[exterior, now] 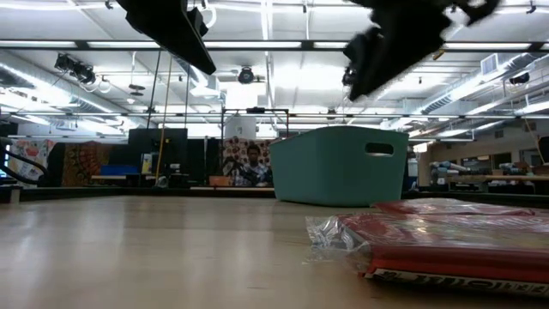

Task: Sort popcorn bags into baskets
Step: Put the red popcorn bag into the green bin

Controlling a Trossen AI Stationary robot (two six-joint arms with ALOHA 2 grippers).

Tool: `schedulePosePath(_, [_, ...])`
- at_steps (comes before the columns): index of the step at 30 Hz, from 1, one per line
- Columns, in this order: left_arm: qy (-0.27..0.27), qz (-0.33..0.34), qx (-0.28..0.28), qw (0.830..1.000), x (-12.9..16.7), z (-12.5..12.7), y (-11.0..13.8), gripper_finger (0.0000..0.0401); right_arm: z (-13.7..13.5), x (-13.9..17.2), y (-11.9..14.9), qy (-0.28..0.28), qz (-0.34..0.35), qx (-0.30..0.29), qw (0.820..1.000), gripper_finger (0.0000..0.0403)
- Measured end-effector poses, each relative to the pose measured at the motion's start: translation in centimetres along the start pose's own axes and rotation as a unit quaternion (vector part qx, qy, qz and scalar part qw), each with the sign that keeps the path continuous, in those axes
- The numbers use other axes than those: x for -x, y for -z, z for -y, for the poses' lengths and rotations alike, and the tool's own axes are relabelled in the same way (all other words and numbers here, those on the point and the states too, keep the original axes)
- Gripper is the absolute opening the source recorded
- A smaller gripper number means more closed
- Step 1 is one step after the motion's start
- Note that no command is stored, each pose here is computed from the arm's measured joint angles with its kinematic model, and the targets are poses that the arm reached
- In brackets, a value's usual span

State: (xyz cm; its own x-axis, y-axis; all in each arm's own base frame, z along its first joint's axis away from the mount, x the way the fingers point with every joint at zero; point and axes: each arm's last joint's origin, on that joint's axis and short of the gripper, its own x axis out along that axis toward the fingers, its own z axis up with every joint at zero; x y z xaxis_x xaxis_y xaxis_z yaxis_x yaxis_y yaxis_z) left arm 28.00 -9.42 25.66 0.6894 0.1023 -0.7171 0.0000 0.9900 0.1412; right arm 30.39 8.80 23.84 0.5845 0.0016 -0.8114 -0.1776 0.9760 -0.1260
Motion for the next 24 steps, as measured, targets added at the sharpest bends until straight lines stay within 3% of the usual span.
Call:
schedulePosePath(6, [0.0,0.007,0.003,1.0,0.0,0.0,-0.2,0.0071,-2.0,-2.1,4.6,-0.016,-0.074,-0.078,0.994,0.0142])
schedulePosePath(10, [0.001,0.015,0.006,1.0,0.0,0.0,-0.3,0.0071,-2.9,-2.5,7.3,-0.006,-0.137,-0.094,0.986,0.0142])
schedulePosePath(17, [0.001,0.023,-0.02,1.0,-2.5,0.9,-0.5,0.0071,-4.4,-1.5,9.5,0.064,-0.209,0.003,0.976,0.014])
schedulePosePath(24, [-0.022,0.03,-0.049,0.998,-5.9,1.5,-0.4,0.0071,-5.9,-1.5,12.3,0.087,-0.228,0.086,0.966,0.014])
